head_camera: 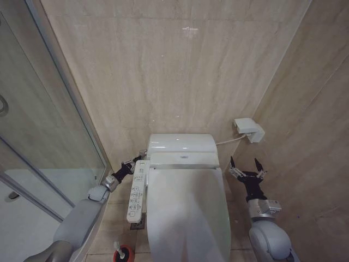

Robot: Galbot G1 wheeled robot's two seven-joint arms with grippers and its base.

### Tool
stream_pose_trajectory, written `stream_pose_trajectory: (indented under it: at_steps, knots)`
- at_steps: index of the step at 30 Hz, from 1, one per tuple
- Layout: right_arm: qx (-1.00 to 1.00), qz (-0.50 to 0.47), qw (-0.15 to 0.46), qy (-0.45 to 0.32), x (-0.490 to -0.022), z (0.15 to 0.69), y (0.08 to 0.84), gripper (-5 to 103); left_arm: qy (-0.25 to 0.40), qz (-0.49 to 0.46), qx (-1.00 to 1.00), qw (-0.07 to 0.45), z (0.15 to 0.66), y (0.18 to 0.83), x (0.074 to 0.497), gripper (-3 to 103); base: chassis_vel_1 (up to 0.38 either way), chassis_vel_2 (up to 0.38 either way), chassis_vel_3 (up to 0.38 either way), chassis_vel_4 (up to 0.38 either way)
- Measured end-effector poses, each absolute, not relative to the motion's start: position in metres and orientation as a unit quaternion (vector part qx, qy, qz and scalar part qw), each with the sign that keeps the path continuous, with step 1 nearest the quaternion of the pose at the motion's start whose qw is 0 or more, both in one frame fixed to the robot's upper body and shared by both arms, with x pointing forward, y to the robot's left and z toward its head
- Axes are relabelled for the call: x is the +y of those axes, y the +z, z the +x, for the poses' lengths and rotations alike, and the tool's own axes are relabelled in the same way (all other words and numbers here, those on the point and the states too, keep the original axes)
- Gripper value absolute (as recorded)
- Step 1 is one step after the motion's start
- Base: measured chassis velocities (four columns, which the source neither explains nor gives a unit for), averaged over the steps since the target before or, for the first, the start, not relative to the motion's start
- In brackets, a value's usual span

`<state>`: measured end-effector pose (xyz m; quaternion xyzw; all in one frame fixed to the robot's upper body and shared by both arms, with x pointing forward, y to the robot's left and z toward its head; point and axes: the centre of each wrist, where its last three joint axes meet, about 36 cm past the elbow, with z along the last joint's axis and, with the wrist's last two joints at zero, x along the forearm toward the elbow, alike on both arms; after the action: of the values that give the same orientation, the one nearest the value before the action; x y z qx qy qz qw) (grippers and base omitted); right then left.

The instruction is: Open the toilet lid, clean the toilet bowl with a toilet brush, close the toilet lid, and flush.

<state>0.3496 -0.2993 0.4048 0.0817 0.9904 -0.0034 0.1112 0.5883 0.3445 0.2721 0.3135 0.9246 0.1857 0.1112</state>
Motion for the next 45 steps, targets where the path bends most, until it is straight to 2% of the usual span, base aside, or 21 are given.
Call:
stream_pose_trajectory:
  at_steps: [22, 45]
  knots:
    - [0.99, 0.082, 0.111, -0.003, -0.299, 0.35, 0.405, 100, 0.172, 0.307, 0.93, 0.104, 0.573, 0.255, 0.342, 0, 0.0, 0.0, 0.0, 0.0]
    - [0.99, 0.082, 0.111, -0.003, -0.299, 0.35, 0.405, 100, 0.186, 0.311, 0.926, 0.105, 0.587, 0.269, 0.346, 0, 0.0, 0.0, 0.0, 0.0]
